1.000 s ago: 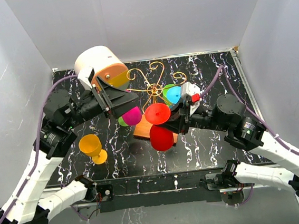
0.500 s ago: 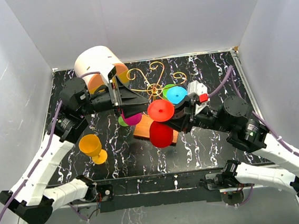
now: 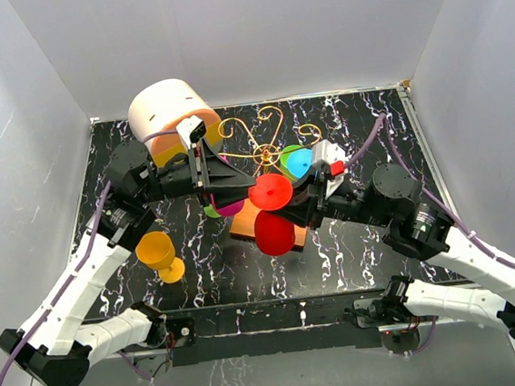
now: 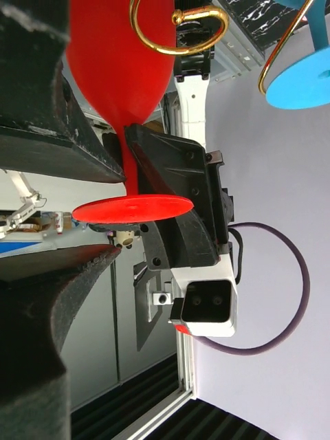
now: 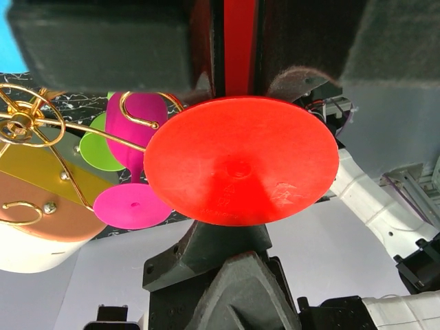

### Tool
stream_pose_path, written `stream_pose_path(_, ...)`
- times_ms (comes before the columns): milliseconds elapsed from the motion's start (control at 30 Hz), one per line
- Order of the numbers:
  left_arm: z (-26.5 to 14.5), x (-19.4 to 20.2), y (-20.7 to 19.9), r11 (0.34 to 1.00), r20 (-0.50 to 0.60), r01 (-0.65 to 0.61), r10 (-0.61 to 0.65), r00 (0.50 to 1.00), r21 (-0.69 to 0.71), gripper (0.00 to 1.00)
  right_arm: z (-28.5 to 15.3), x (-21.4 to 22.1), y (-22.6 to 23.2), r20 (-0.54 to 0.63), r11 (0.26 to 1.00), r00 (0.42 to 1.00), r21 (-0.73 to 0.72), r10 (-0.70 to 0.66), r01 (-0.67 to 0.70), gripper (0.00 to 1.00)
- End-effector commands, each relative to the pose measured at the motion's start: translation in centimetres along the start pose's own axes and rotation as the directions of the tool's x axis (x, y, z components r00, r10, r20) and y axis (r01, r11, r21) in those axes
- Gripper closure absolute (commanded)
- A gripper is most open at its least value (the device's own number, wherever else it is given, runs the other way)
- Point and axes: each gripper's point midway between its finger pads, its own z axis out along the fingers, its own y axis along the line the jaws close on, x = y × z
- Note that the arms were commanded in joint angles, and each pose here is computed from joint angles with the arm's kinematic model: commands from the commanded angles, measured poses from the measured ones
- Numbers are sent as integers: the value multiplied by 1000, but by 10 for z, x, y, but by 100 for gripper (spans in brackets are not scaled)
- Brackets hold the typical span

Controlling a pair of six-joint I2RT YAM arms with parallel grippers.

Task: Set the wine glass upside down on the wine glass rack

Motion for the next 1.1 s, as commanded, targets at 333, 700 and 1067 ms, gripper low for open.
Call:
stream_pose_path(333,8,23,-3,998,-98,39,-35,995,44,79,5,-22,-4,88,1000,996,19,-8,7,100)
stream_pose_path(700,15,18,7,996,-58,87,-86,995,28,100,-9,-16,-6,83,998,996,62,26,-31,88)
stream_pose_path(1067,29,4,10,988,8,154,-154,988,0,100,-61,-21,-4,116,988,993,152,23,-40,31)
